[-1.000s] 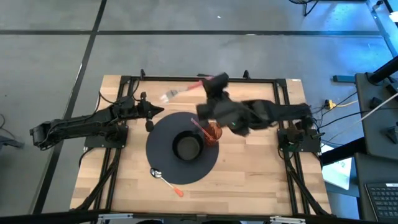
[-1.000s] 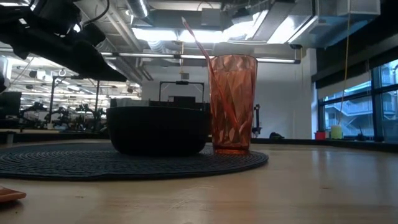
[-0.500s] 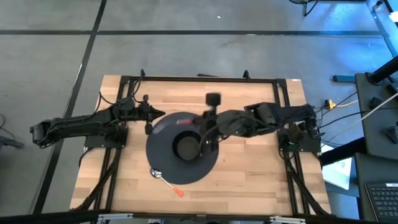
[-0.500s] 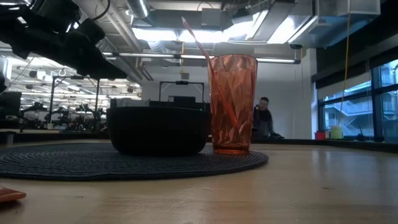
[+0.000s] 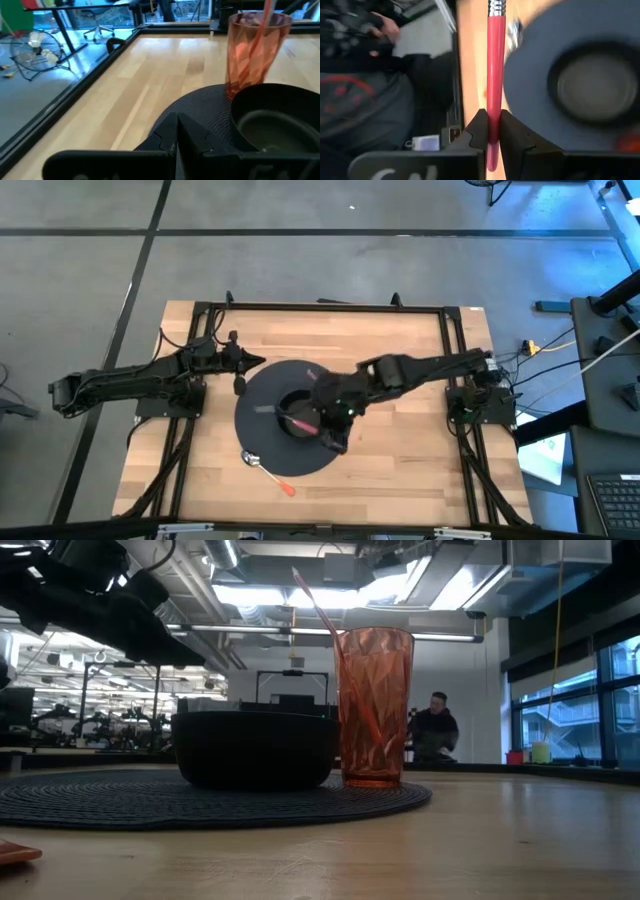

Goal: Pick & Place Utensil
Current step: Put the pink fork into the black bowl

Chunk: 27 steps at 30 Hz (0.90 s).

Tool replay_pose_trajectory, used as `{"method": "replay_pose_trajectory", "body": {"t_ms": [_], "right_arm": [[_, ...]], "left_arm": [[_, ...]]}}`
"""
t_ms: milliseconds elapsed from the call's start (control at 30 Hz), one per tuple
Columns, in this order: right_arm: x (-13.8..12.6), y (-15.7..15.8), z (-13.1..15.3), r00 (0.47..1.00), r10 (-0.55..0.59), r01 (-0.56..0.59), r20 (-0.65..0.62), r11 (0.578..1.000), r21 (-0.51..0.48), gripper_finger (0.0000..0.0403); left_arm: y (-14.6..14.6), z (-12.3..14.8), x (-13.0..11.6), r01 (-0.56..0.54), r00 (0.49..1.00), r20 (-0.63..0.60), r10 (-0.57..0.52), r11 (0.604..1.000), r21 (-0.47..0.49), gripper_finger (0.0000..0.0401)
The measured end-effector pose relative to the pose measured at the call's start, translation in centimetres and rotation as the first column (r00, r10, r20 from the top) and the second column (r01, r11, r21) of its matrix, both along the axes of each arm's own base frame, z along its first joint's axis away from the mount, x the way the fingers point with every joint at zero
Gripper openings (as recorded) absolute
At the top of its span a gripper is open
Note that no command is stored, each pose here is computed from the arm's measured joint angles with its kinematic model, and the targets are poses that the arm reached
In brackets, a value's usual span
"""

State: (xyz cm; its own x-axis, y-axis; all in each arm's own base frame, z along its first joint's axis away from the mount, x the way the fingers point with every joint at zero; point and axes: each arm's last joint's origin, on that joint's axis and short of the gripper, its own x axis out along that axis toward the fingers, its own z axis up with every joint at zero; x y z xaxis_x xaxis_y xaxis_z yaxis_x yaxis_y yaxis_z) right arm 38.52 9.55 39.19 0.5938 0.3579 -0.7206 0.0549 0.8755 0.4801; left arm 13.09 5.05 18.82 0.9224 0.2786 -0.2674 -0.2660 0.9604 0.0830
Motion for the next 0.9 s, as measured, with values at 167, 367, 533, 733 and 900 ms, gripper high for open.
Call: {"method": "replay_pose_trajectory", "body": {"t_ms": [167, 367, 533, 733, 900], "right_arm": [[0.1, 1.9, -3.2, 0.981, -0.082, 0.106, -0.175, 0.985, 0.134, 0.0026], [-0.6, 5.9, -6.0, 0.954, -0.121, 0.180, -0.273, 0.963, 0.201, 0.0026], [0.0, 7.6, -7.7, 0.953, -0.181, 0.254, -0.243, 0.915, 0.314, 0.0026], [0.6, 7.3, -10.3, 0.912, -0.253, 0.371, -0.322, 0.845, 0.386, 0.0026], [1.0, 5.6, -12.1, 0.848, -0.362, 0.503, -0.386, 0.778, 0.375, 0.0026]], "left_arm": [[0.0, 0.1, 0.0, -0.008, 1.000, -0.003, 0.008, 1.000, 0.028, 0.0004], [0.1, 0.2, 0.0, -0.006, 1.000, -0.003, 0.006, 0.998, 0.062, 0.0004], [0.1, 0.3, 0.1, -0.005, 1.000, 0.013, 0.004, 0.997, 0.082, 0.0004], [0.1, 0.7, 0.1, -0.007, 0.999, 0.052, 0.002, 0.995, 0.097, 0.0004], [0.1, 0.7, 0.1, -0.010, 0.999, 0.054, 0.006, 0.997, 0.080, 0.0004]]}}
